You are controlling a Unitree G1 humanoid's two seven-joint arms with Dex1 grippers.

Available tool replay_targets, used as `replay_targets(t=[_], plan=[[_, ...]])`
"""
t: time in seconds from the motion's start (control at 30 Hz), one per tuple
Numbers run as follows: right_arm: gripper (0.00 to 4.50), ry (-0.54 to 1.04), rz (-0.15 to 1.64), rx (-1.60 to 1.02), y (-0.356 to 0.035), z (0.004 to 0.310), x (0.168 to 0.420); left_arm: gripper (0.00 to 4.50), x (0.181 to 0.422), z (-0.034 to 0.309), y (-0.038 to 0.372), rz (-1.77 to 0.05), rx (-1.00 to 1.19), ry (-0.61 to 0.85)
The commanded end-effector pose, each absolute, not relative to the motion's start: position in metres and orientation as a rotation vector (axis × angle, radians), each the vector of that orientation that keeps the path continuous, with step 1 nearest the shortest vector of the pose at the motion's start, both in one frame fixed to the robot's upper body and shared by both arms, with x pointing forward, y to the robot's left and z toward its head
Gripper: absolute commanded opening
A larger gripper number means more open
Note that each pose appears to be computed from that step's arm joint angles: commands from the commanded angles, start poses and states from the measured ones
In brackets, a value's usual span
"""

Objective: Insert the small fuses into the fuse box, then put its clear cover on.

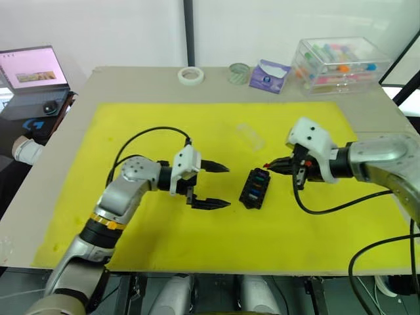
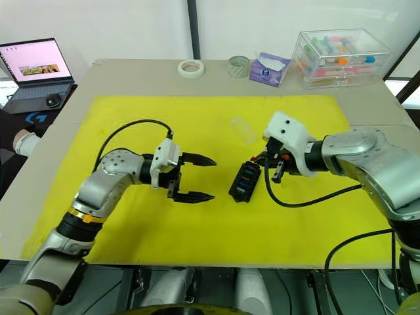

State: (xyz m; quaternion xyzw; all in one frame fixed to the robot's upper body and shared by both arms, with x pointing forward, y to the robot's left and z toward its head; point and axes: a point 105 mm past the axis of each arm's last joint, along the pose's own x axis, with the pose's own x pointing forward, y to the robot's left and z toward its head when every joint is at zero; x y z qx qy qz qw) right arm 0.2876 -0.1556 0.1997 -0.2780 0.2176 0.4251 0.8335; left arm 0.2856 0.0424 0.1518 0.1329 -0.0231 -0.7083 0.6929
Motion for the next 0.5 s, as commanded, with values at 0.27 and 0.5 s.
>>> replay_targets(t=[0.27, 0.5], plan=[[0.00, 0.429, 0.911, -0.676, -0.152, 0.205, 0.295, 4.49, 0.308, 0.158, 0.022, -1.431, 0.311, -0.150], [0.00, 0.428, 0.917, -0.717, -0.153, 0.198, 0.308, 4.49, 0.309, 0.158, 0.007, -1.415, 0.285, -0.165]])
